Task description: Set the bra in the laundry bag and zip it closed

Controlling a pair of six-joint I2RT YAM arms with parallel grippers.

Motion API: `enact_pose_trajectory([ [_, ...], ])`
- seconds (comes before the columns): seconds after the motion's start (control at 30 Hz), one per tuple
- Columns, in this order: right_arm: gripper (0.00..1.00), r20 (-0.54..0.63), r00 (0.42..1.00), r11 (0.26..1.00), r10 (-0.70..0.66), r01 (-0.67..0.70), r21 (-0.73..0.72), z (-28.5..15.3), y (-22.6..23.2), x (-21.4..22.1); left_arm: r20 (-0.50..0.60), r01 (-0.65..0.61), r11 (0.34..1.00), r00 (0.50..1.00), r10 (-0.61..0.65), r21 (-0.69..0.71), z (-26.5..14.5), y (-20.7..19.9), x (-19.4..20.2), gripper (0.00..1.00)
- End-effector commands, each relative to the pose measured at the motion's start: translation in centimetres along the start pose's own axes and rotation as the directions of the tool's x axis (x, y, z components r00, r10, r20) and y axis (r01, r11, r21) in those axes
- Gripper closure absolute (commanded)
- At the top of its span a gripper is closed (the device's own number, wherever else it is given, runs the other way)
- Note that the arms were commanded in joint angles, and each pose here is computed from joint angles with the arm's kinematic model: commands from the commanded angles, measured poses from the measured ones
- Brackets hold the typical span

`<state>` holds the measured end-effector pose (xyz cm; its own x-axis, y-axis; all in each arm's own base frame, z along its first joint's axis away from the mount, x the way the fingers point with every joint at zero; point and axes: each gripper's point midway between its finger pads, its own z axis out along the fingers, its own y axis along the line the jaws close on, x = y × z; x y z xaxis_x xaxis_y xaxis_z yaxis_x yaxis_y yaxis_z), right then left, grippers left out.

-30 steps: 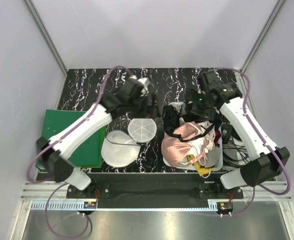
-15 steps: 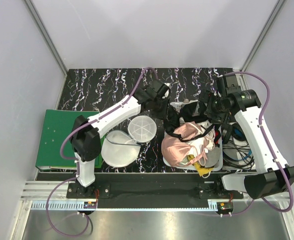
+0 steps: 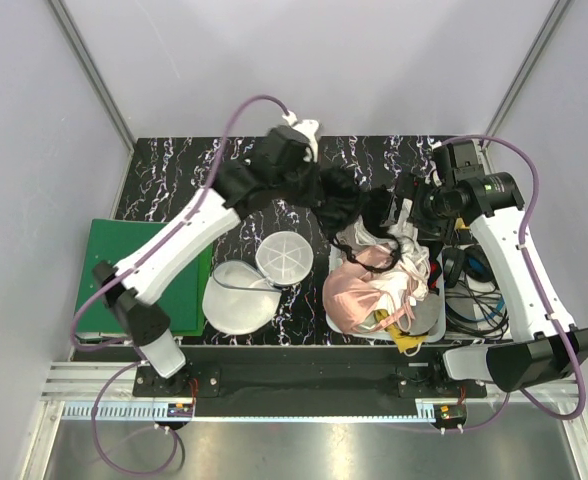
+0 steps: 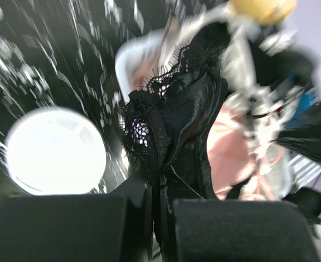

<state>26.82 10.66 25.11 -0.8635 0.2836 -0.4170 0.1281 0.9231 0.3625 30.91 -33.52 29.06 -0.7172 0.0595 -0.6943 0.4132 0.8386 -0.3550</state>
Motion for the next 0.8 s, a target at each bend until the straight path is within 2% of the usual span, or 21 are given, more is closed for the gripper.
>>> enact_pose_trajectory([
  [0.0, 0.00, 0.049, 0.998, 0.995, -0.040, 0.044, -0.090, -1.9, 2.2, -1.7, 0.260, -0.007, 0.999, 0.965, 0.020, -0.050, -6.5, 1.6, -7.2, 1.00],
  [0.1, 0.00, 0.056, 0.998, 0.992, -0.036, 0.042, -0.118, -2.4, 2.9, -2.0, 0.293, 0.050, 0.992, 0.956, -0.015, -0.114, -7.0, 5.2, -8.7, 1.00],
  [0.27, 0.00, 0.034, 0.999, 0.988, -0.023, 0.027, -0.149, -2.4, 3.7, -2.1, 0.249, 0.096, 0.978, 0.967, -0.047, -0.186, -5.1, 12.2, -9.3, 1.00],
  [0.33, 0.00, 0.015, 1.000, 0.988, -0.024, 0.026, -0.149, -2.2, 3.7, -1.9, 0.179, 0.069, 0.977, 0.983, -0.033, -0.204, -2.7, 14.6, -8.4, 1.00],
  [0.47, 0.00, -0.031, 0.999, 0.990, -0.022, 0.018, -0.141, -1.6, 3.7, -1.7, 0.030, 0.057, 0.953, 0.998, -0.051, -0.298, 2.2, 23.0, -5.7, 1.00],
  [0.53, 0.00, -0.047, 0.999, 0.990, -0.023, 0.017, -0.141, -1.4, 3.8, -1.6, -0.023, 0.053, 0.937, 0.998, -0.065, -0.344, 3.2, 26.0, -4.6, 1.00],
  [0.67, 0.00, -0.087, 0.996, 0.990, -0.017, 0.004, -0.141, -0.8, 4.0, -1.6, -0.091, 0.039, 0.846, 0.990, -0.103, -0.532, 3.8, 34.2, -2.4, 1.00],
  [0.73, 0.00, -0.101, 0.995, 0.990, -0.013, -0.001, -0.139, -0.3, 4.0, -1.6, -0.089, 0.015, 0.773, 0.992, -0.092, -0.634, 2.8, 36.9, -2.6, 1.00],
  [0.77, 0.00, -0.120, 0.993, 0.991, -0.008, -0.008, -0.134, 0.3, 4.0, -1.6, -0.120, -0.038, 0.715, 0.991, -0.064, -0.698, 2.4, 38.8, -2.6, 1.00],
])
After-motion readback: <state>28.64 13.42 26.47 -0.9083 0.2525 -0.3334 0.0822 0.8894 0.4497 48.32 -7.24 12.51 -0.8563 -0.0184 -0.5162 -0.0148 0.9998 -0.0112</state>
